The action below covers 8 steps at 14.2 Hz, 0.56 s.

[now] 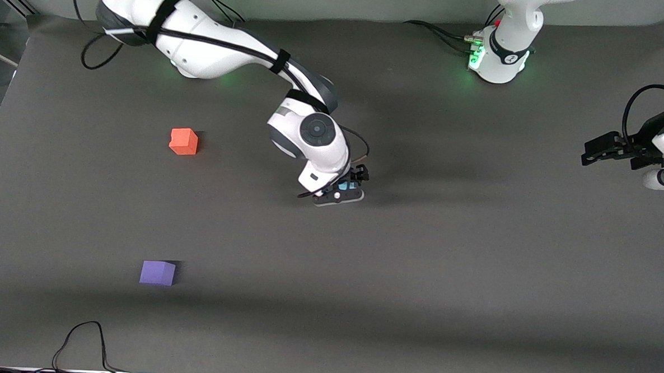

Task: Place blue block between orange and purple blocks
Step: 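Lower the right gripper onto the light-blue cube and close it, then carry the light-blue cube with the right gripper between orange and purple cubes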

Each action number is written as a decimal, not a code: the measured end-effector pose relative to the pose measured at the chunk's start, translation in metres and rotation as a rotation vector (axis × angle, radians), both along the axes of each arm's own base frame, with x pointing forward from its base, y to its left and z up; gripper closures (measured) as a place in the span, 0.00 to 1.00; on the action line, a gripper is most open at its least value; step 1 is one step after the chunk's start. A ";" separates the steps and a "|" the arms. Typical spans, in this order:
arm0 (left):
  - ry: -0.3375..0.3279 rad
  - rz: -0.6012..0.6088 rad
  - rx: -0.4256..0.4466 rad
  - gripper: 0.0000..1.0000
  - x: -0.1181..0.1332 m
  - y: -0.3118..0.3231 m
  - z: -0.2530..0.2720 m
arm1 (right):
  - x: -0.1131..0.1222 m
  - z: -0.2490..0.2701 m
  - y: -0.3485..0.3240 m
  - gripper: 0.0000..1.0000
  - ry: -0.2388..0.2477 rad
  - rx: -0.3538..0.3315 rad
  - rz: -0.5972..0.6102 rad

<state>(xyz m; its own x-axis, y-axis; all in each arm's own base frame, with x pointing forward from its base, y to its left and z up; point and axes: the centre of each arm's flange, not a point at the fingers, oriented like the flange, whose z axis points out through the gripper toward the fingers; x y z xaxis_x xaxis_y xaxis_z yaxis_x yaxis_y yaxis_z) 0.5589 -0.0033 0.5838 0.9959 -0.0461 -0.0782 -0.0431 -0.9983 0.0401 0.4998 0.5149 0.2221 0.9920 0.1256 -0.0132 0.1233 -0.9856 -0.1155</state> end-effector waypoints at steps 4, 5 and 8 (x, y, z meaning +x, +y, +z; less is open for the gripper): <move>-0.012 -0.018 0.013 0.00 -0.004 0.003 0.008 | -0.009 -0.032 0.004 0.05 -0.009 -0.023 -0.001; -0.015 -0.019 0.016 0.00 -0.005 0.004 0.009 | -0.009 -0.034 0.005 0.08 -0.009 -0.022 0.000; -0.017 -0.023 0.018 0.00 -0.006 0.004 0.011 | -0.008 -0.033 0.004 0.39 -0.010 -0.022 -0.010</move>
<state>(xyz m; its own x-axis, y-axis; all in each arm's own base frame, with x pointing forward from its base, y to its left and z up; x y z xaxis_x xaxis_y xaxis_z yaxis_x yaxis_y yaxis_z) 0.5533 0.0004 0.5944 0.9958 -0.0672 -0.0627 -0.0660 -0.9976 0.0209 0.4920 0.5191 0.1894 0.9932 0.1159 -0.0059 0.1148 -0.9890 -0.0929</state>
